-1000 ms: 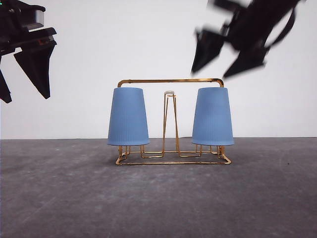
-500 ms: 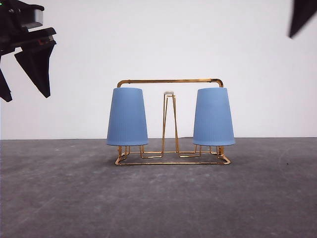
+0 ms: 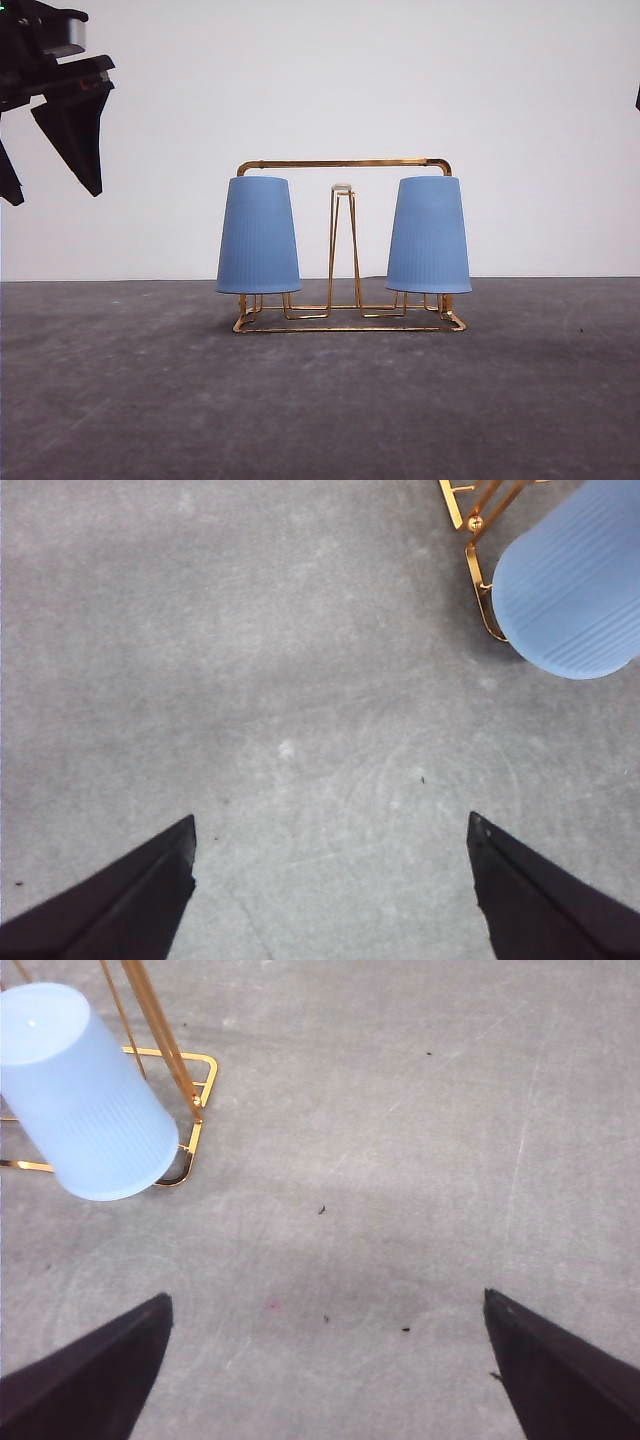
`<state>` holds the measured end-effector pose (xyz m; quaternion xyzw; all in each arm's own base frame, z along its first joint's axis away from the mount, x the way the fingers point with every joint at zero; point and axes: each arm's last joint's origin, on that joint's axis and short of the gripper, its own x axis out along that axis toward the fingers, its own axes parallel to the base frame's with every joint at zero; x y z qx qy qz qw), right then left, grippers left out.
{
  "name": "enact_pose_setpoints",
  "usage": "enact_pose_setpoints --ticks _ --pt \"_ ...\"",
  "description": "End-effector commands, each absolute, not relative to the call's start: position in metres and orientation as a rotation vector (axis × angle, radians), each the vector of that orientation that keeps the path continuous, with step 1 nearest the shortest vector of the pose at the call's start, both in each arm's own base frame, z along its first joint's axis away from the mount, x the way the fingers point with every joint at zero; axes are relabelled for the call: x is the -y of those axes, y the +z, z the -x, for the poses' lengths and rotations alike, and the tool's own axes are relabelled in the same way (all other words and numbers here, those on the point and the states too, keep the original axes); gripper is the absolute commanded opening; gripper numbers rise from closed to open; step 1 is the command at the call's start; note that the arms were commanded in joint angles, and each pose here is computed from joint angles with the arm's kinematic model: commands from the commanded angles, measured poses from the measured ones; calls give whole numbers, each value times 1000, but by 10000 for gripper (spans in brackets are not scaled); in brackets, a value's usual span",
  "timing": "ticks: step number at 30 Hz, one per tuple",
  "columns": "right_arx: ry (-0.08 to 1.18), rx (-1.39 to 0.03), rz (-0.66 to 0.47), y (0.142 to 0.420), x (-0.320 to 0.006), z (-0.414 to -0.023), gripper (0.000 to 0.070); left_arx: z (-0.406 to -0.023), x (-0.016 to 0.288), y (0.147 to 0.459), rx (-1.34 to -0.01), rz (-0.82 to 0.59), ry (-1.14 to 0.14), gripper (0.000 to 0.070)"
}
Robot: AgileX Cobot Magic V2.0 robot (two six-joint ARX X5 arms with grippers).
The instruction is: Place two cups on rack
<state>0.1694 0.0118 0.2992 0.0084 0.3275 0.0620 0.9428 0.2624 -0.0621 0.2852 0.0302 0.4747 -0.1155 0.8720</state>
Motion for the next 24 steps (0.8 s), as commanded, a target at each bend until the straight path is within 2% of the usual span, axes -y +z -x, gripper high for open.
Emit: enact_pose_setpoints --ticks 1,2,5,24 --pt "129 -657 -27 303 -12 -171 158 -265 63 288 -984 -51 -239 248" --pt "134 -658 -25 303 -12 -171 2 -265 63 288 -983 -51 -239 77" --pt "136 -657 -28 303 -12 -171 16 -265 63 288 -982 -47 -237 0" --pt "126 -586 -41 308 -12 -175 16 -265 64 288 -983 -46 -240 0"
